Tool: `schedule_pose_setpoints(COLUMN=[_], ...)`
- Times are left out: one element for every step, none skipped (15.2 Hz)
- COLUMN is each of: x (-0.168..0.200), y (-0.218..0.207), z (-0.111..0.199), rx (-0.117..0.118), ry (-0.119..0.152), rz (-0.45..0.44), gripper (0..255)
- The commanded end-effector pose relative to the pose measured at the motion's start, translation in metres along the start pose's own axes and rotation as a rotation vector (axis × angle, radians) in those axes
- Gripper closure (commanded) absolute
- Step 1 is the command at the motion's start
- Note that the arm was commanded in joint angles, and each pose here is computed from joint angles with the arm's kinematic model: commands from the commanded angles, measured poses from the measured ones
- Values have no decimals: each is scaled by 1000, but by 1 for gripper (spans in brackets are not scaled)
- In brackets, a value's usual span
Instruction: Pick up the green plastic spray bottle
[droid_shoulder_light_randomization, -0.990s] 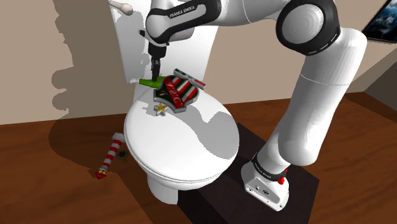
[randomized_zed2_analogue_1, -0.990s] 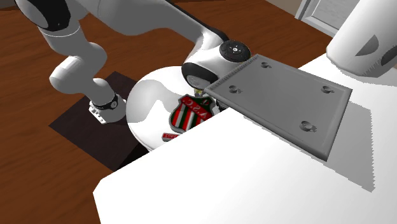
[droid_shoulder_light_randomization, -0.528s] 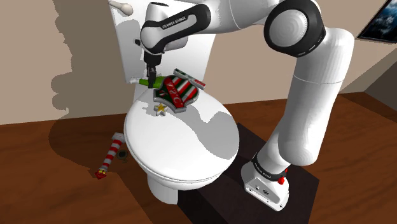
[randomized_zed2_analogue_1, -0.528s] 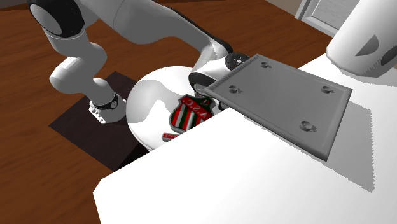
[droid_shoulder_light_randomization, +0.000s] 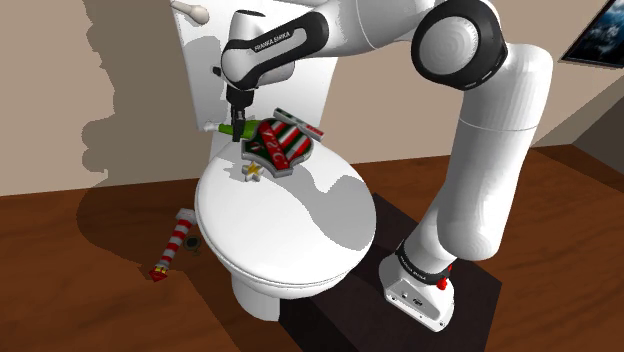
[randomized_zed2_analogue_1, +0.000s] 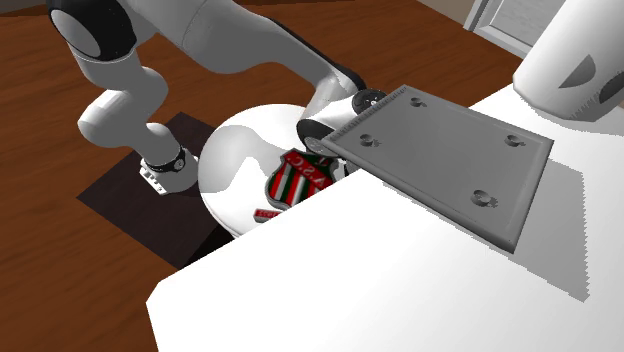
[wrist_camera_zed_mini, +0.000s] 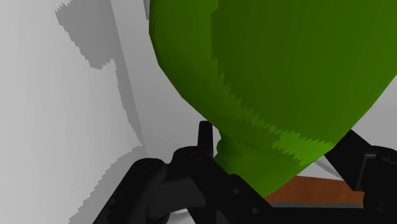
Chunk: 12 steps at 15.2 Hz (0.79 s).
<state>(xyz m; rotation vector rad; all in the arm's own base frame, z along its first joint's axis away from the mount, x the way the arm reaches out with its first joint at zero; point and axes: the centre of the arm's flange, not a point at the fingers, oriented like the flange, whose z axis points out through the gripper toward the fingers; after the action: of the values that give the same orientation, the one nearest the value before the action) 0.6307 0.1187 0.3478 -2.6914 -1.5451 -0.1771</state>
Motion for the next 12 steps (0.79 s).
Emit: schedule_pose_setpoints(x=[0, 0, 0, 0, 0, 0, 1, 2, 2, 3, 3, 4], y=[0, 0, 0, 0, 0, 0, 0, 0, 0, 1, 1, 1], z=[1, 1, 1, 1, 2, -4, -9, -14, -19, -25, -30, -35], rx=[2, 2, 2, 2, 2, 2, 2, 2, 2, 2, 2, 2], ry=[-1, -1, -1, -1, -1, -1, -1, -1, -1, -1, -1, -1], rz=[0, 0, 0, 0, 0, 0, 0, 0, 0, 0, 0, 0], gripper=[255, 255, 255, 255, 255, 255, 255, 255, 255, 255, 255, 255])
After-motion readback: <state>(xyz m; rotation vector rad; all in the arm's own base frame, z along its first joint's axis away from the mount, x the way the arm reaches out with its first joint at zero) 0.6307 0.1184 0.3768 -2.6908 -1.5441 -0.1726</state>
